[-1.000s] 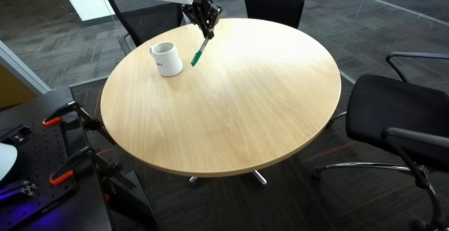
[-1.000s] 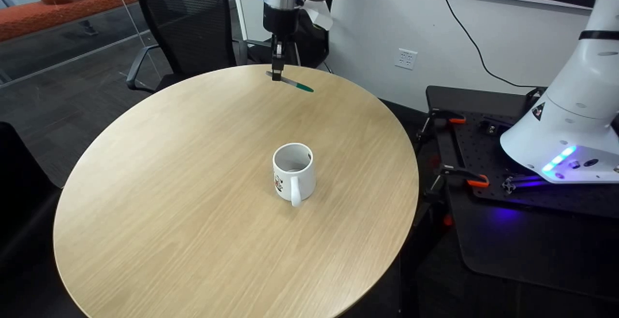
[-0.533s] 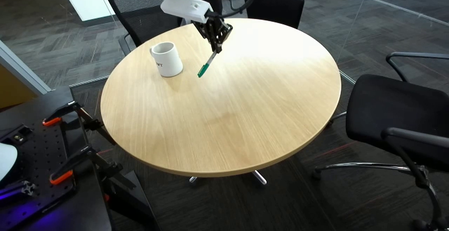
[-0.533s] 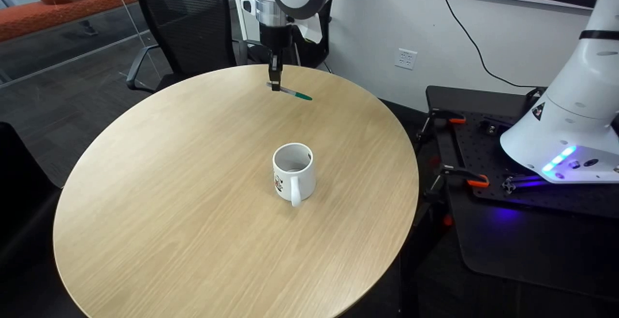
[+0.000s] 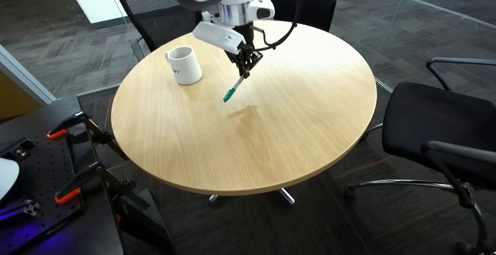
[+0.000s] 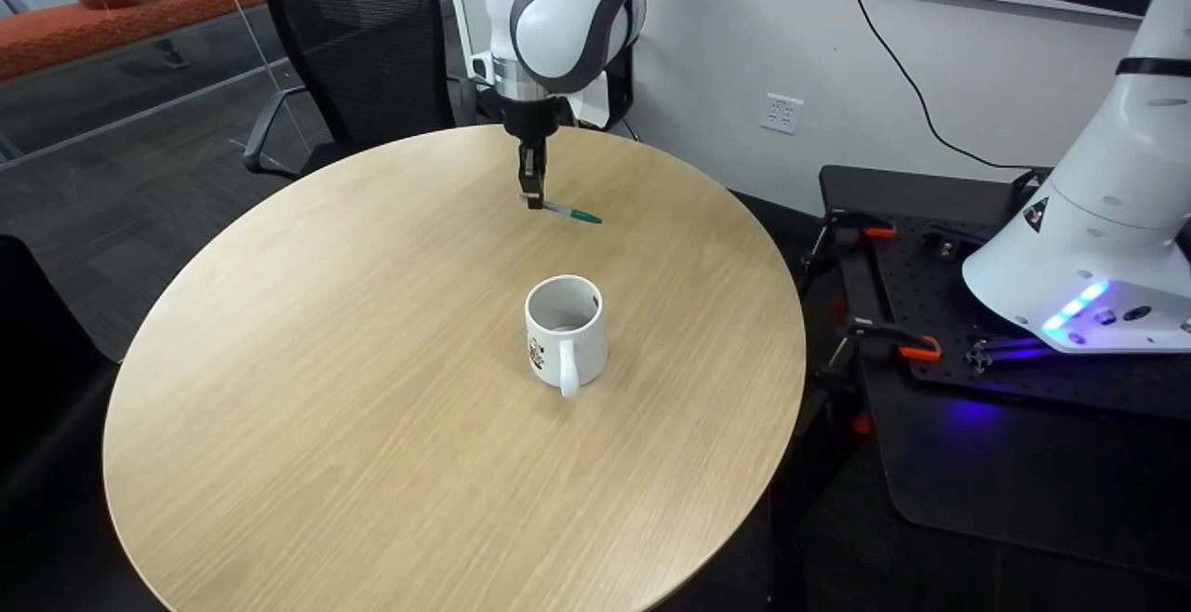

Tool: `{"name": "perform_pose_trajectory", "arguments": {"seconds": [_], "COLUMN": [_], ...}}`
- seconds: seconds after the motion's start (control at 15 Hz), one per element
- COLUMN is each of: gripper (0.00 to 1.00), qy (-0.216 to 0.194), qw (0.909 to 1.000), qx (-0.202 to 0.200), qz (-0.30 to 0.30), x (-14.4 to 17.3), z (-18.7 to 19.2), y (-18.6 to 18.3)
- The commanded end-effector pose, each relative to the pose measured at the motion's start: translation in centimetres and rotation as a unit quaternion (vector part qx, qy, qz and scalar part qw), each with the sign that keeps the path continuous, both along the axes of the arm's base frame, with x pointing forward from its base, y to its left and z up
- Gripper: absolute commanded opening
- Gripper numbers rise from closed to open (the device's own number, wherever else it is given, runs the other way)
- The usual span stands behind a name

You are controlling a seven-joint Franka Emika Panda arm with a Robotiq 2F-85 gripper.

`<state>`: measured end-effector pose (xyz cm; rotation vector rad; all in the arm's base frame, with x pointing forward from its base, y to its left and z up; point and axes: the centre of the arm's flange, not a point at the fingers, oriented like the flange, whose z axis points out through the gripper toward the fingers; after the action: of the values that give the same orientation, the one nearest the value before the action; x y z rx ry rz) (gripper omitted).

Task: Take the pen out of the mug and put it on the table

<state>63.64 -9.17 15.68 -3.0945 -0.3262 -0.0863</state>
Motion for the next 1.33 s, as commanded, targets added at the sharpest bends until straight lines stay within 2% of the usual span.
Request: {"name": "perform_pose_trajectory", "arguments": {"seconds": [0.0,0.2,0.27,0.33,0.4,0.53,0.73,0.93,1.27], "gripper": [0.03,0.03,0.09,0.38,0.40,0.52,0.77,0.98,1.00], "qy": [0.014,0.017,0.016,0.014,0.013,0.006,-0.010,-0.045,-0.114], "qw": [0.9996,0.9994,0.9993,0.9994,0.9994,0.9994,0.9988,0.9972,0.9918], "qx": [0.011,0.013,0.012,0.010,0.007,-0.002,-0.027,-0.048,-0.058], "qz": [-0.023,-0.027,-0.031,-0.031,-0.032,-0.033,-0.039,-0.035,-0.010], "x": [1.7,2.0,2.0,2.1,2.1,2.0,0.9,-1.5,-6.5], "z": [-1.6,-2.2,-2.2,-2.1,-1.9,-1.1,1.1,5.0,11.1], "y": [-0.2,-0.2,-0.2,-0.2,-0.2,-0.2,0.0,0.5,2.3]}}
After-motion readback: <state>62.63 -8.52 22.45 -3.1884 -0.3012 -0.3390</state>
